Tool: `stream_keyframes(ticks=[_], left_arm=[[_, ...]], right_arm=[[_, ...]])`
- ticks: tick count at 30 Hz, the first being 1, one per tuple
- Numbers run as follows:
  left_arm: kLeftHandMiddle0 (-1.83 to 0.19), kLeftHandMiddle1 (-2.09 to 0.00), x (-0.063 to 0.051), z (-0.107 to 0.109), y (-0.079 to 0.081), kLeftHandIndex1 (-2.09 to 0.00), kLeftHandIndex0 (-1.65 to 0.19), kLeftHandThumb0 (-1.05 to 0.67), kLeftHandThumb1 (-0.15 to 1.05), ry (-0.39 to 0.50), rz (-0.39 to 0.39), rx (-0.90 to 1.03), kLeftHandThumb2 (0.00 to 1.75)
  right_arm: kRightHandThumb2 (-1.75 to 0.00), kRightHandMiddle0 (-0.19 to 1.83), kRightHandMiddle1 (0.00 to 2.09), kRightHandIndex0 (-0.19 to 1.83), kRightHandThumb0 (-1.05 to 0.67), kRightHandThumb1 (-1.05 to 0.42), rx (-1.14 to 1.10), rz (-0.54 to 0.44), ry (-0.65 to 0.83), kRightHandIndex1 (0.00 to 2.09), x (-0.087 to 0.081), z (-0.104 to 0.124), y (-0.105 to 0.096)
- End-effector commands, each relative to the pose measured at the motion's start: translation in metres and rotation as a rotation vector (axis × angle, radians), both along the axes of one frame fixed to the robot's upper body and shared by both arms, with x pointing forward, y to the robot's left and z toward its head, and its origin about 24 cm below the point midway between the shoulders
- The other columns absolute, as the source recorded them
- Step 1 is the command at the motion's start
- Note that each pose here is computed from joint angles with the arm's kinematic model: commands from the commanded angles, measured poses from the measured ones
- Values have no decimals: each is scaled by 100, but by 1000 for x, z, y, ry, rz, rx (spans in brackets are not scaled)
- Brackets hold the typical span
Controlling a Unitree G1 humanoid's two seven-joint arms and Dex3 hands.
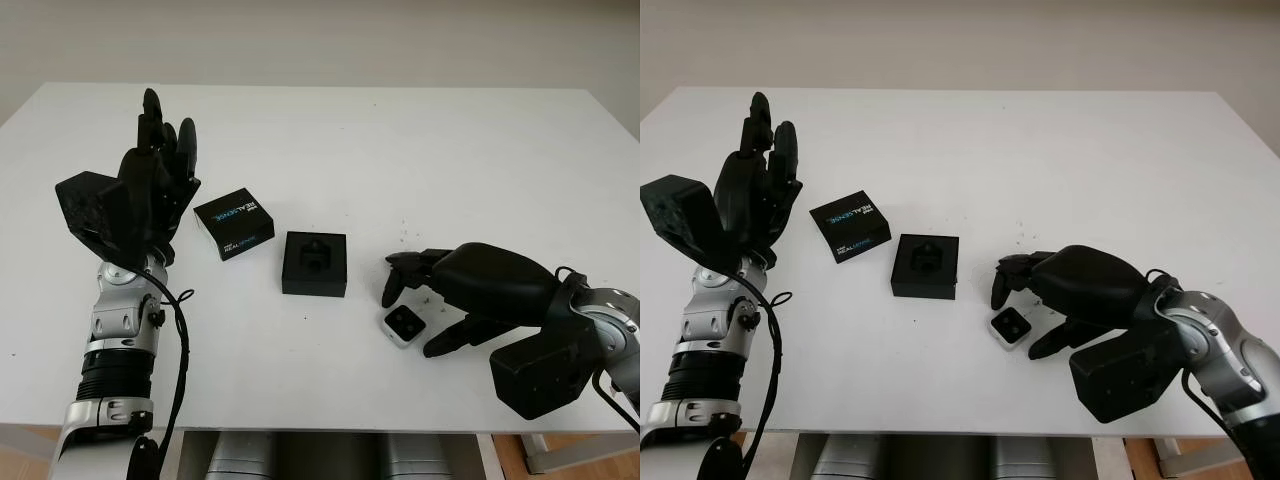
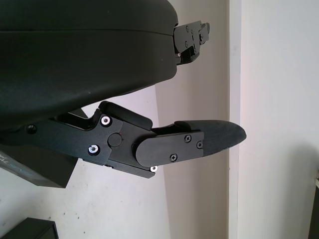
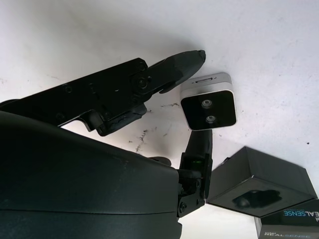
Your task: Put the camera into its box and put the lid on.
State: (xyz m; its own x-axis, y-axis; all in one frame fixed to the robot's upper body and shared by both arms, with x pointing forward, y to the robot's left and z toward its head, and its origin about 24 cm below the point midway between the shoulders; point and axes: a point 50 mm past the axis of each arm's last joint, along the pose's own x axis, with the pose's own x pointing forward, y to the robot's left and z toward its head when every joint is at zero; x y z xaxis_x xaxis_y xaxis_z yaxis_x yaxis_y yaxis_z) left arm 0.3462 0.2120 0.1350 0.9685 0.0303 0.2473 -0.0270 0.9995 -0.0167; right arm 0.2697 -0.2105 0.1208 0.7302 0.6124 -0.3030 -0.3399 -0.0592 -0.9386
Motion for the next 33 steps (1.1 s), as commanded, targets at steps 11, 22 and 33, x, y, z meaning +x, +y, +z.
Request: stream_keyframes(ticks=[11, 22, 33], left_arm=[[19, 0, -1, -1, -2, 0, 19, -67, 105, -1, -8, 3, 55], [19, 0, -2, -1, -3, 0, 19, -65, 105, -5, -10, -3, 52], [19, 0, -1, -2, -3, 0, 19, -63, 105, 6, -8, 2, 45]], right_arm=[[-6, 17, 130, 28, -46, -92, 16, 7, 28, 6, 0, -4, 1], [-6, 33, 136, 34, -46, -94, 41, 13, 14, 8, -1, -8, 1], [-6, 40, 151, 40, -42, -101, 136, 3, 15, 11, 1, -16, 0]])
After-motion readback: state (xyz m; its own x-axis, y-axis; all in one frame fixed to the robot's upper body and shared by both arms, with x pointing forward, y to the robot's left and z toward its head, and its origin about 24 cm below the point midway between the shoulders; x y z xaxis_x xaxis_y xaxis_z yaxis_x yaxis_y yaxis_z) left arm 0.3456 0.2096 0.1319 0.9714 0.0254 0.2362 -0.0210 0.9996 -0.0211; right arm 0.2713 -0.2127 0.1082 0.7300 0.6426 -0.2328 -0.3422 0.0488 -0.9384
